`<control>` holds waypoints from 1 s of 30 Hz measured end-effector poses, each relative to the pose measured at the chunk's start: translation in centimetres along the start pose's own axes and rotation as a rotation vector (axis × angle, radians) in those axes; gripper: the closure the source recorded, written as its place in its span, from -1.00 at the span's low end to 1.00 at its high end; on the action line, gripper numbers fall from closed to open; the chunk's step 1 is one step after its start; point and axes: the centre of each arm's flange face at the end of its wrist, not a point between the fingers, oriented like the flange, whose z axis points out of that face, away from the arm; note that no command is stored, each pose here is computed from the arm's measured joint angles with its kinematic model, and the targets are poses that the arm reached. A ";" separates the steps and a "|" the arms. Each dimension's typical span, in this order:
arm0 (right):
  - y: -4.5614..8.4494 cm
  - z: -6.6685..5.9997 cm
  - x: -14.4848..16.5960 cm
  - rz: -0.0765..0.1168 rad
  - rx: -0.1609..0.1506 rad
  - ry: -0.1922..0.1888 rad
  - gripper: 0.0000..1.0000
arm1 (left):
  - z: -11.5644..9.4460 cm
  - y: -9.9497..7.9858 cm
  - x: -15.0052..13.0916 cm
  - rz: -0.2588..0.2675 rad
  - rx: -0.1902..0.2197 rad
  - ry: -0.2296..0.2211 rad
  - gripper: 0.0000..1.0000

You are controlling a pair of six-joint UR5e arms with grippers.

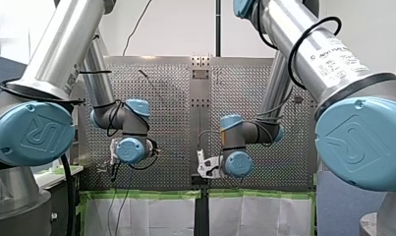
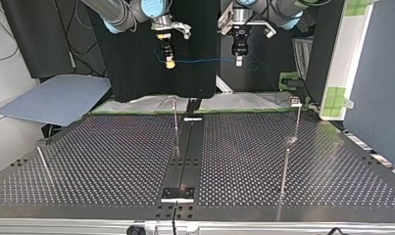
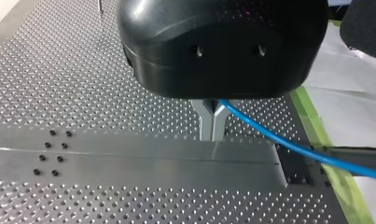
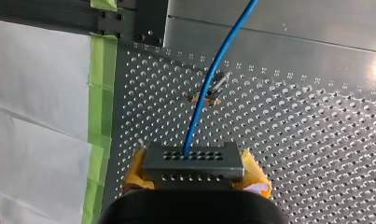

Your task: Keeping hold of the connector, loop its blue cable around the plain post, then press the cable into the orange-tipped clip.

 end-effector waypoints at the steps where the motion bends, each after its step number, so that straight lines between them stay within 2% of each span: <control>1: 0.1 0.1 0.2 0.002 -0.004 0.003 1.00 | 0.1 0.0 -0.2 -0.006 -0.004 -0.007 1.00; 5: 0.0 0.8 2.2 0.024 -0.020 0.026 1.00 | 0.5 0.0 -1.4 -0.048 -0.018 -0.039 1.00; 8: 0.0 1.4 4.4 0.056 -0.021 0.052 1.00 | 0.7 0.2 -2.3 -0.076 -0.033 -0.050 1.00; 12: 0.1 2.4 7.4 0.102 -0.001 0.089 1.00 | 1.2 0.7 -3.6 -0.096 -0.070 -0.063 1.00; 16: 0.0 2.9 10.3 0.139 0.029 0.122 1.00 | 2.6 1.8 -5.7 -0.121 -0.143 -0.090 1.00; 19: 0.0 3.3 12.6 0.153 0.041 0.148 1.00 | 3.3 2.9 -7.0 -0.142 -0.190 -0.101 1.00; 21: 0.2 3.5 14.3 0.158 0.044 0.167 1.00 | 3.7 3.5 -7.8 -0.151 -0.205 -0.106 1.00; 30: 1.2 3.8 21.4 0.173 0.042 0.244 1.00 | 6.4 4.9 -13.3 -0.235 -0.228 -0.181 1.00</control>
